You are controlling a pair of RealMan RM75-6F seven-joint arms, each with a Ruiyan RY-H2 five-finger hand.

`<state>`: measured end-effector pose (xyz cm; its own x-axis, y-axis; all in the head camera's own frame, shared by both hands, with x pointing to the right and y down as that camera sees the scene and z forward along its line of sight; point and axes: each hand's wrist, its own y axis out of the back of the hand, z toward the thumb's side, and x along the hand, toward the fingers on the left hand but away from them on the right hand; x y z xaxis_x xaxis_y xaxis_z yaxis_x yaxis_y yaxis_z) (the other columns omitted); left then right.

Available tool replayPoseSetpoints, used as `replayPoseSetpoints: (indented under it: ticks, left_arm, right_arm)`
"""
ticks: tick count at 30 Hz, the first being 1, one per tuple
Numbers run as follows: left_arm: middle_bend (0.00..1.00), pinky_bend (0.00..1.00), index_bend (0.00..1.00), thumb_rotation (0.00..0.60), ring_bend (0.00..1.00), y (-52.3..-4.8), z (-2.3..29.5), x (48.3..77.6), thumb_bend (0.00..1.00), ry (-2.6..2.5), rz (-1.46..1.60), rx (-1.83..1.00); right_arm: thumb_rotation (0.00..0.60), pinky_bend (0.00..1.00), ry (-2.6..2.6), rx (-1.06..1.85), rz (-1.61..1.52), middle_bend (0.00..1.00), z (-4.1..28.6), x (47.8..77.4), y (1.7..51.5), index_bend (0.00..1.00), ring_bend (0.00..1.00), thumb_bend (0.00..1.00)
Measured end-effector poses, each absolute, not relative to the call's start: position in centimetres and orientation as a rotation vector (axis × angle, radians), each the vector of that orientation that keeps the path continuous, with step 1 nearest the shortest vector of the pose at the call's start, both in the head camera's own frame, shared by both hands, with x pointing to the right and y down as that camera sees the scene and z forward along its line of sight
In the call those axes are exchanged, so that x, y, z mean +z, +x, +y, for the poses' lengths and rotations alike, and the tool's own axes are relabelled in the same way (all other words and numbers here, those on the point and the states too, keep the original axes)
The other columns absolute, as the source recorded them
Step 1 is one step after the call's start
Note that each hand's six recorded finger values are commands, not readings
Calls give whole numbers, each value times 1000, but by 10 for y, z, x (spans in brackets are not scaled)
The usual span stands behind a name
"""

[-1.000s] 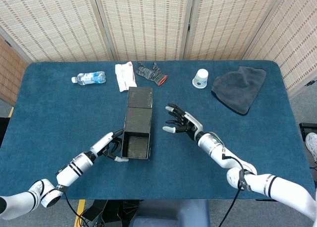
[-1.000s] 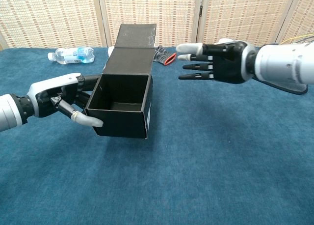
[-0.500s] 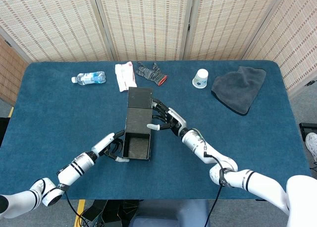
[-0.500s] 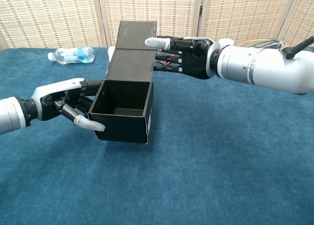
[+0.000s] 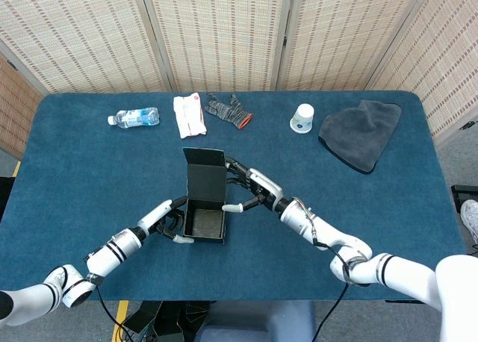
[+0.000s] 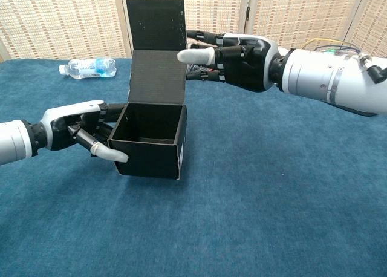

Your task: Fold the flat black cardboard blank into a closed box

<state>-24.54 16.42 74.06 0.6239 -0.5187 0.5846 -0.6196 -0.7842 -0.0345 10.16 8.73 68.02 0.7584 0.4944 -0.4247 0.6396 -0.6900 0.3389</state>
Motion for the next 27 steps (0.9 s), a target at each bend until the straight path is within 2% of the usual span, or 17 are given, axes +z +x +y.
replayPoseSetpoints:
  ticks: [17, 27]
  left_arm:
    - [261, 782, 229, 600, 647, -251, 163, 745, 136, 2646, -959, 909]
    - [261, 781, 227, 600, 647, -255, 163, 749, 136, 2635, -959, 933]
  right_arm:
    - [600, 72, 2694, -435, 714, 0, 103, 659, 109, 0, 0, 0]
    - [600, 69, 2790, -510, 618, 0, 118, 657, 110, 0, 0, 0]
